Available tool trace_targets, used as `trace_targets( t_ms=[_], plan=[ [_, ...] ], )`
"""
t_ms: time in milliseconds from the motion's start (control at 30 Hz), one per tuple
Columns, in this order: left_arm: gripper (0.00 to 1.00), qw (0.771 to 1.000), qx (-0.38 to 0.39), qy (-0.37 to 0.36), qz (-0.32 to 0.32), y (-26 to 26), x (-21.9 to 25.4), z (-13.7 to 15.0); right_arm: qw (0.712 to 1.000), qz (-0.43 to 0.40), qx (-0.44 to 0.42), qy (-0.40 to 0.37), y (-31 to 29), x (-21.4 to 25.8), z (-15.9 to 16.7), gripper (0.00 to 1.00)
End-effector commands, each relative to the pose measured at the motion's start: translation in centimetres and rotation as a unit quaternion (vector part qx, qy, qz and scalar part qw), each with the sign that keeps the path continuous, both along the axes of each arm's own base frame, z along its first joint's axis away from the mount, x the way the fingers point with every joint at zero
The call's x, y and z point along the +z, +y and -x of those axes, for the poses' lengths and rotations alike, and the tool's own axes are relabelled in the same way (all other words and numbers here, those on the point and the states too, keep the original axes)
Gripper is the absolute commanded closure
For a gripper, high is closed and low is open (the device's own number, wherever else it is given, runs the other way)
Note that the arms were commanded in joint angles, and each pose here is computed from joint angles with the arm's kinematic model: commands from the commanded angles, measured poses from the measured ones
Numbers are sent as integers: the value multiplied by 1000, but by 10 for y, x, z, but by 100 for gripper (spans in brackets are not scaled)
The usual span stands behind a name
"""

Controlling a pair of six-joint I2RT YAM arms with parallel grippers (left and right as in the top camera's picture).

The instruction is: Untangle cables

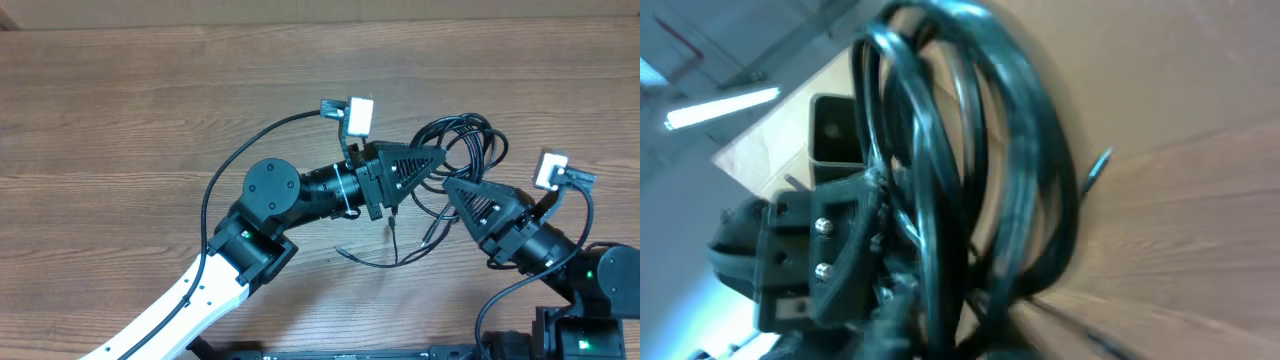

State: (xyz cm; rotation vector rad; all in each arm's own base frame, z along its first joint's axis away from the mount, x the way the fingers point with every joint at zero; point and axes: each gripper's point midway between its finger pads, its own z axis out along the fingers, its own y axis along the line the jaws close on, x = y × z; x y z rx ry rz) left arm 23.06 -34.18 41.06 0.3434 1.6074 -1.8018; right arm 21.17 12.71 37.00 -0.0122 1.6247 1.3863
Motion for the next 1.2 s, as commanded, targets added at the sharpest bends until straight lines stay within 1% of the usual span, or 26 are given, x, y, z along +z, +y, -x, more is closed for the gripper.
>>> trace_targets(
  t_ms=[0, 33, 67, 133, 200, 300, 433, 533, 700, 800, 1033, 1167],
  plan=[
    [96, 998, -2, -68, -7, 5, 9, 2, 999, 19, 7, -30, 2, 7, 6, 57],
    [96, 997, 0, -76, -10, 8, 8, 0, 999, 24, 9, -35, 3, 7, 7, 52],
    [96, 996, 0, -85, -13, 12, 8, -3, 999, 29, 11, -40, 3, 6, 8, 44],
    [96, 995, -3, -97, -20, 21, 7, -9, 998, 37, 11, -44, 4, 4, 8, 35],
    [96, 994, -13, -105, -28, 31, 4, -14, 997, 50, 9, -50, 4, 0, 7, 28],
    [96, 992, -40, -117, -41, 48, -1, -16, 994, 80, 3, -67, 3, -7, 5, 21],
    [96, 985, -98, -130, -60, 66, -9, -7, 989, 112, -1, -102, 3, -8, 5, 22],
    [96, 978, -143, -136, -68, 70, -14, 7, 983, 131, -4, -130, 3, -7, 5, 27],
    [96, 969, -191, -140, -71, 66, -17, 26, 982, 132, -7, -138, 3, -4, 5, 34],
    [96, 967, -202, -142, -69, 61, -17, 33, 982, 132, -24, -134, -1, -4, 0, 38],
    [96, 965, -209, -144, -68, 59, -17, 36, 981, 135, -108, -84, -23, -17, -22, 38],
    [96, 963, -216, -145, -68, 57, -17, 40, 980, 137, -131, -56, -30, -27, -28, 38]
  ],
)
